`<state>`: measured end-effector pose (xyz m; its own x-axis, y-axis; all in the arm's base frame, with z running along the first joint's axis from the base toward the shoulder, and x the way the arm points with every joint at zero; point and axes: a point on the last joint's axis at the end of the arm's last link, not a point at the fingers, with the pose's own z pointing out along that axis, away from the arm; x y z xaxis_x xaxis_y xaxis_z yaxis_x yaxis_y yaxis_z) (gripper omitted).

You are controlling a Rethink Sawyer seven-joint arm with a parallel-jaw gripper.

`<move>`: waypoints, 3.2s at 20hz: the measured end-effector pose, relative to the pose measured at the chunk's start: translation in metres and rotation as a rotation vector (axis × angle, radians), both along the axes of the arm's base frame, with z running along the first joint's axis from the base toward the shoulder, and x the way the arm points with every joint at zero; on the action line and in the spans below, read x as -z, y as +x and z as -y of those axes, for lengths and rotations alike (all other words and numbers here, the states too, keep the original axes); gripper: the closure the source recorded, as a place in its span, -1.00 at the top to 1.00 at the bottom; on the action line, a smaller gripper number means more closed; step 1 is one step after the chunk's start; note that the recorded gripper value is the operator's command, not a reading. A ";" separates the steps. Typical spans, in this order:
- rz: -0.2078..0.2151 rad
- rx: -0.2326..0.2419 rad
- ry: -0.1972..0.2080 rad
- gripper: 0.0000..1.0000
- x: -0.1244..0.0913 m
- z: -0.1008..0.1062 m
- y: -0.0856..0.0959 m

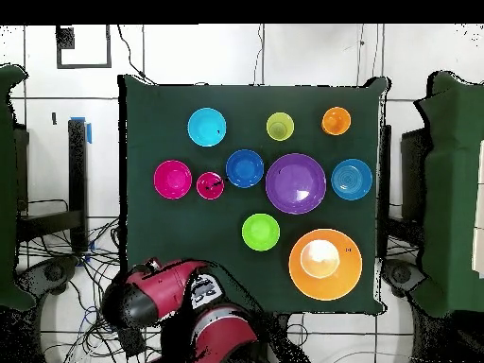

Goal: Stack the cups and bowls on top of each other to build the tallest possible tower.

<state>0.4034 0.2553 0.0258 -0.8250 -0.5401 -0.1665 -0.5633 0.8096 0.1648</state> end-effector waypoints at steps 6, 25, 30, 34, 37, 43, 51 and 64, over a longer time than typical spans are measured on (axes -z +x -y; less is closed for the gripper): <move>0.000 0.008 -0.014 1.00 0.006 0.014 0.022; -0.049 0.027 -0.053 1.00 0.000 0.027 0.075; -0.053 0.025 -0.049 1.00 -0.005 0.022 0.094; -0.055 0.018 -0.047 1.00 -0.009 0.016 0.108; -0.057 0.014 -0.045 1.00 -0.011 0.012 0.114; -0.054 0.007 -0.039 1.00 -0.020 0.001 0.139; -0.032 0.026 0.006 1.00 -0.021 -0.010 0.179; -0.050 0.079 0.068 1.00 0.008 0.005 0.215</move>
<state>0.6180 0.2504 0.0181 -0.8727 -0.4621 -0.1577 -0.4880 0.8371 0.2472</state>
